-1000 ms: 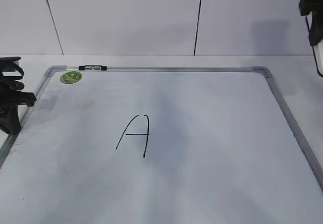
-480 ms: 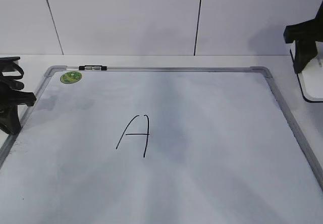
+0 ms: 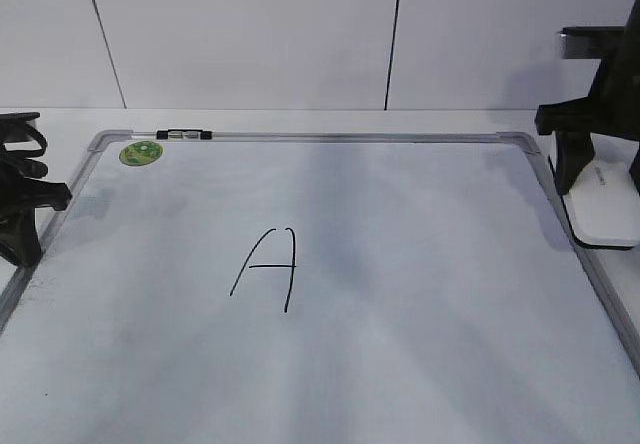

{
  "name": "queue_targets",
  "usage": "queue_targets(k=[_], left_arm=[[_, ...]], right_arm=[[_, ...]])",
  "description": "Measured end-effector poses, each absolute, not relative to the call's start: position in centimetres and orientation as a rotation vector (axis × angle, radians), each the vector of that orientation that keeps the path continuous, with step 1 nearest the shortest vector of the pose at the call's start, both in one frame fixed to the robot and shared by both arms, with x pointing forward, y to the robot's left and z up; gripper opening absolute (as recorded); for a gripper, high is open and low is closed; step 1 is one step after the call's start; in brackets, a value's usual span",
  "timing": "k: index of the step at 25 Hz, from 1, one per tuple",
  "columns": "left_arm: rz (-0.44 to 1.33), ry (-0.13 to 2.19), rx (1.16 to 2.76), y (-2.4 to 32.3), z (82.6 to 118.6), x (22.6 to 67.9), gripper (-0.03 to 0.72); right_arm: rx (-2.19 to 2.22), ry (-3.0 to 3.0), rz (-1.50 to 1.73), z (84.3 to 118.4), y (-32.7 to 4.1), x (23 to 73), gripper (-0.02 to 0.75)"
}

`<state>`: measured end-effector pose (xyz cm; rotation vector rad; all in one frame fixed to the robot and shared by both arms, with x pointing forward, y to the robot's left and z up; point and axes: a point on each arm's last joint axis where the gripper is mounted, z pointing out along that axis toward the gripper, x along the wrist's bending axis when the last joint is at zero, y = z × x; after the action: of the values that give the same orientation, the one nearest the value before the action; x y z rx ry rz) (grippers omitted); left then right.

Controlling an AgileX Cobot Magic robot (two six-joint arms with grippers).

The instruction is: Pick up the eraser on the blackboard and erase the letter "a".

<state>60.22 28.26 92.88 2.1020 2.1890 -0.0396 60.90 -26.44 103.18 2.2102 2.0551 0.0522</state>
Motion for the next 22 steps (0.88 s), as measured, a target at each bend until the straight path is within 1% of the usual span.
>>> queue_targets(k=[3, 10, 22], left_arm=[[-0.04, 2.189, 2.102, 28.3, 92.9, 60.2, 0.03], [-0.042, 2.19, 2.099, 28.2, 92.9, 60.2, 0.03], [-0.042, 2.19, 2.099, 28.2, 92.9, 60.2, 0.031]], right_arm=[[2.253, 2.059, 0.034, 102.0, -27.1, 61.4, 0.556], [2.274, 2.143, 0.009, 99.6, -26.8, 62.1, 0.556], [2.289, 2.183, 0.008, 97.9, -26.4, 63.3, 0.556]])
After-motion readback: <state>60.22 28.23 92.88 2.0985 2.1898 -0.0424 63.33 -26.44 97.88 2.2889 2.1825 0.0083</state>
